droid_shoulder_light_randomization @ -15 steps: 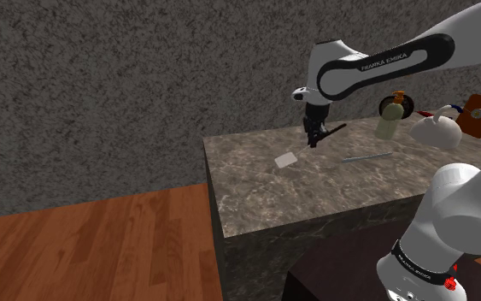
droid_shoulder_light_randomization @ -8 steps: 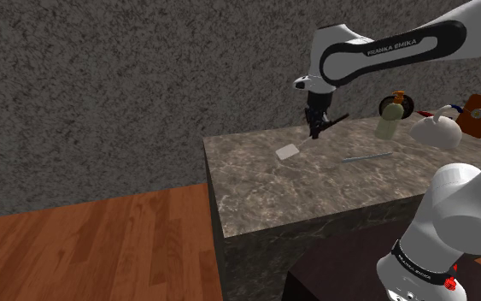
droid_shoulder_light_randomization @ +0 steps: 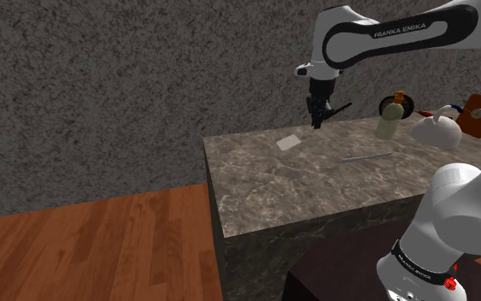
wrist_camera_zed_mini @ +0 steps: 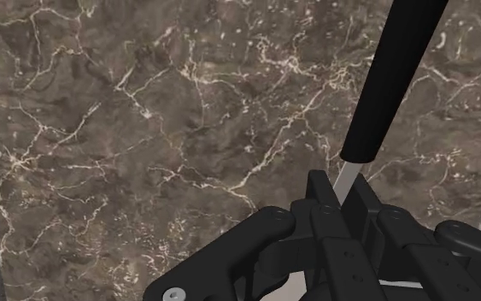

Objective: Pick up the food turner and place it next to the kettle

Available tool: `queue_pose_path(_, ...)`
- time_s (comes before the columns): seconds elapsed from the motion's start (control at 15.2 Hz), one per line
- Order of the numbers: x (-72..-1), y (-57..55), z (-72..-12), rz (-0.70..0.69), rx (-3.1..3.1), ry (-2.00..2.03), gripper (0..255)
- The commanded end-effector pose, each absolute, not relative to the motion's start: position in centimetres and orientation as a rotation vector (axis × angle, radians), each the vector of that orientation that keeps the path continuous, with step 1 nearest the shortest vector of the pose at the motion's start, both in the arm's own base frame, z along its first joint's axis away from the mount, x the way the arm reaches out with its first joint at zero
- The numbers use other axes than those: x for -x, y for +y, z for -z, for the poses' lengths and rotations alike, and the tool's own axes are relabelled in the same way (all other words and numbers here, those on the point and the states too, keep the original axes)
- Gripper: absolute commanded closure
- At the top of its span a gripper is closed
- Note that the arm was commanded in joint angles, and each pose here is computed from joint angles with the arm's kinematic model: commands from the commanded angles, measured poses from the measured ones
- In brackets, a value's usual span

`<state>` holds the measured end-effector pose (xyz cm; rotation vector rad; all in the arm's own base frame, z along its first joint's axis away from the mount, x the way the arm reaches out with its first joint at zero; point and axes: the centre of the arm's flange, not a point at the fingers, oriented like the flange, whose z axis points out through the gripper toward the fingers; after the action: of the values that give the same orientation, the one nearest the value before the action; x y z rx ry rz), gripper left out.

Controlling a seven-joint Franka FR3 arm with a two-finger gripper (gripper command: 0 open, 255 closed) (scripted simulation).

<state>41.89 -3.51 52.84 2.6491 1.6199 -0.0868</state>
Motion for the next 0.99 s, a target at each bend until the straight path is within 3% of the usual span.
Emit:
queue_pose_path(0.0, -41.9, -3.6, -53.9, 0.087, -2.649, 1.62, 255)
queue_pose_path(0.66, -41.9, -3.6, -59.0, 0.087, -2.649, 1.62, 255)
queue_pose_path(0.92, -38.5, -7.6, -59.0, 0.087, -2.649, 1.62, 255)
